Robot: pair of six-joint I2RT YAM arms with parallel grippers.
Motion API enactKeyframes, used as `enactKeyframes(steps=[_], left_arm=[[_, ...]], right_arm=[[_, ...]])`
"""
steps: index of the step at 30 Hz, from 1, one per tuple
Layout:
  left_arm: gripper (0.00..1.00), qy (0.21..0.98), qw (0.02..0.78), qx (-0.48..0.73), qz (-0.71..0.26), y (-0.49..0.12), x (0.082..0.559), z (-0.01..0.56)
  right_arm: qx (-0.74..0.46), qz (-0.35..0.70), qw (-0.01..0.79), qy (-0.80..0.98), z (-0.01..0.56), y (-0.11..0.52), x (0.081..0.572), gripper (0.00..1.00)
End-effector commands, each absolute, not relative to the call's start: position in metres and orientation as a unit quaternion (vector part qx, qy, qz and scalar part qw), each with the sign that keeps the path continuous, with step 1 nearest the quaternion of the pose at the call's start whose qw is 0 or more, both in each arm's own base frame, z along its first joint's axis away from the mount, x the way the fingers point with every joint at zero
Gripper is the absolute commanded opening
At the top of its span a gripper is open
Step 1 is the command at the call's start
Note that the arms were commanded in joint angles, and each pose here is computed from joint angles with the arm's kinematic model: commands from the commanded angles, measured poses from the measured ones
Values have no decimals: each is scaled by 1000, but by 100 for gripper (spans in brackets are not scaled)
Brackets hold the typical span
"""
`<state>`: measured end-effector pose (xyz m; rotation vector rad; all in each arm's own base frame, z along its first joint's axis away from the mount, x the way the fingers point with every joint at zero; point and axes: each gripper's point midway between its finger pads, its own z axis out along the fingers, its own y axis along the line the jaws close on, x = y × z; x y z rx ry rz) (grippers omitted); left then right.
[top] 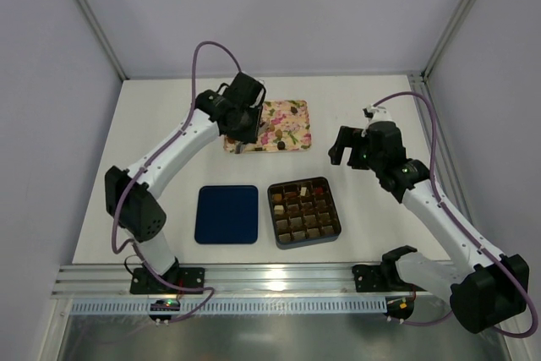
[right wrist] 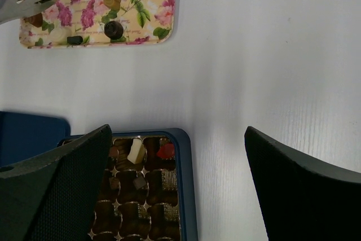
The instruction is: Pack the chocolate
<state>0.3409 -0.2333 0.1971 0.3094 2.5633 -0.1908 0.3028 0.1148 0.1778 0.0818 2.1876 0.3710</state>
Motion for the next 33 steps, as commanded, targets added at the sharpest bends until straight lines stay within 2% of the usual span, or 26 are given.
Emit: enactKeyframes(steps=[1,15,26,33], left_arm=[[26,941,296,122,-110,-239,321,225],[26,929,288,167,-159,-257,255,240],[26,914,265,234,-200,-314,178,236],[26,910,247,262,-206,-340,151,222]], right_arm=[[46,152,464,872,191,114,313,100],[62,144,461,873,190,112,321,100],[76,139,456,876,188,109,327,100],[82,135,452,878,182,104,322,100]])
